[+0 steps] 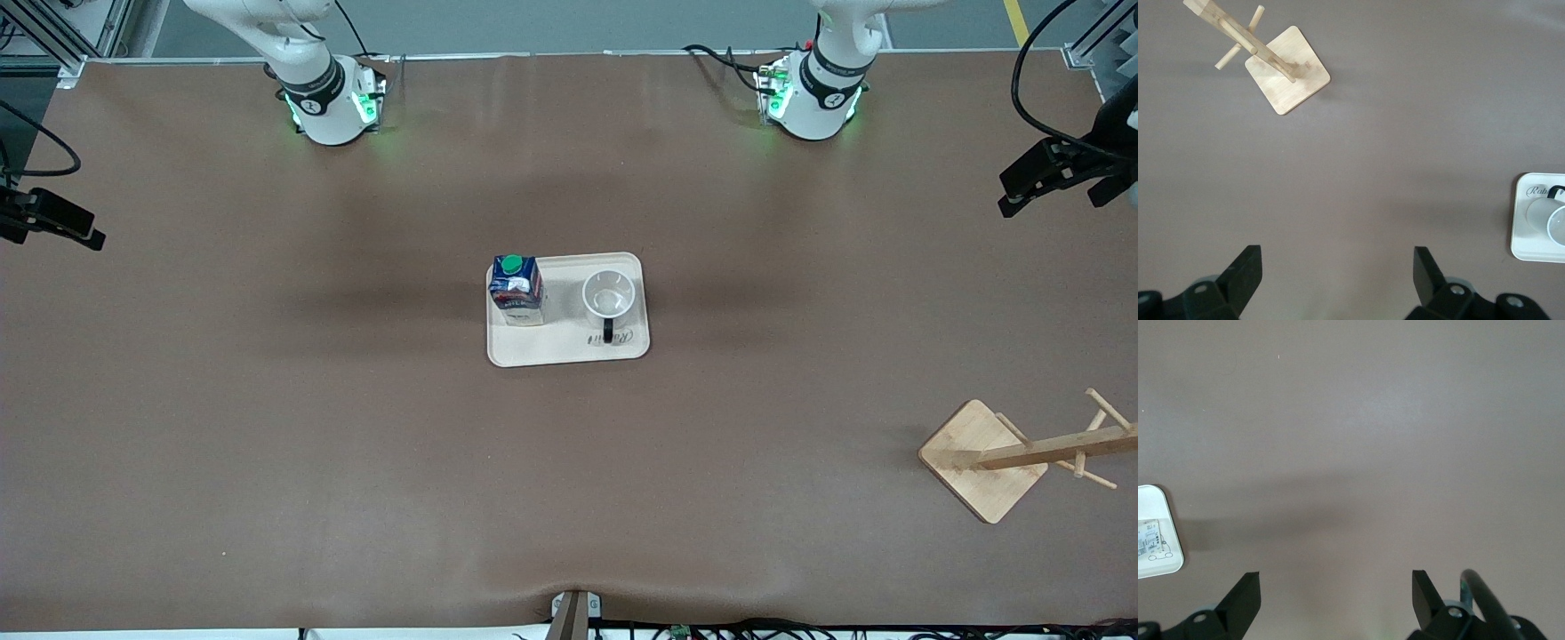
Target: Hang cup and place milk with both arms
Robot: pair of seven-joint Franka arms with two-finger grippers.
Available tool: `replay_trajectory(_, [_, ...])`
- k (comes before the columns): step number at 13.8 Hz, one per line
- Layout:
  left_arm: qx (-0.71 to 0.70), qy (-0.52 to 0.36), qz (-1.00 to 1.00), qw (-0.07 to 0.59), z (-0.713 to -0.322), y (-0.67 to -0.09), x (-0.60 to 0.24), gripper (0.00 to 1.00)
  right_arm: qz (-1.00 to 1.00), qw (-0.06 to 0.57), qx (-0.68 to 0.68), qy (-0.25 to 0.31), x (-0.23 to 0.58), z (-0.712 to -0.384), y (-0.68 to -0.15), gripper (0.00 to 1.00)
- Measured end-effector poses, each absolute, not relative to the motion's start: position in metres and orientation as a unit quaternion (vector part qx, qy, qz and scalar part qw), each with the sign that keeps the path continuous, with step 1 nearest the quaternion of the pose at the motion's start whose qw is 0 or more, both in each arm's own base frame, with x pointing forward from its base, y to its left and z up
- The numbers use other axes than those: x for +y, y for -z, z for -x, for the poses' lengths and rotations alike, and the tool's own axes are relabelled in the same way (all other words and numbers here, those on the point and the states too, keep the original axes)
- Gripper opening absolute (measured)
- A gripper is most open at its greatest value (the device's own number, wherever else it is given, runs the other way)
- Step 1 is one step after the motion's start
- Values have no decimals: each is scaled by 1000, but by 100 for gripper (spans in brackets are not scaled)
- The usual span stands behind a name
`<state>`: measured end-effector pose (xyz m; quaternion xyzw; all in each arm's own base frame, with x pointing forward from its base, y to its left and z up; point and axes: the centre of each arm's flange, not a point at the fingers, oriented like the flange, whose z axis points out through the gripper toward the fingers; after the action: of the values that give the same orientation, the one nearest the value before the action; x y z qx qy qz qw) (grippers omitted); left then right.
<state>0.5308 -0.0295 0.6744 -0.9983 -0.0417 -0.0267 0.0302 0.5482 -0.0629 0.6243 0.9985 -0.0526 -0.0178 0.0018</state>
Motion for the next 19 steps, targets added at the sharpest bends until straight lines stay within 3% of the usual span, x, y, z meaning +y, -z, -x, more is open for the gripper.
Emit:
replay_trajectory(9, [-29,-11,999,30,-536,-650,-43,100,-998,2,-53,19,-63,-549,-624,100])
replay_trajectory(13, [8,-51,999,17,-542,-582,-129,100,-998,2,-53,19,-63,-549,-623,100])
replay_trajectory(19, [-15,-17,1000,-5,-518,-482,-247,100,-998,2,-53,21,-63,-551,-620,100])
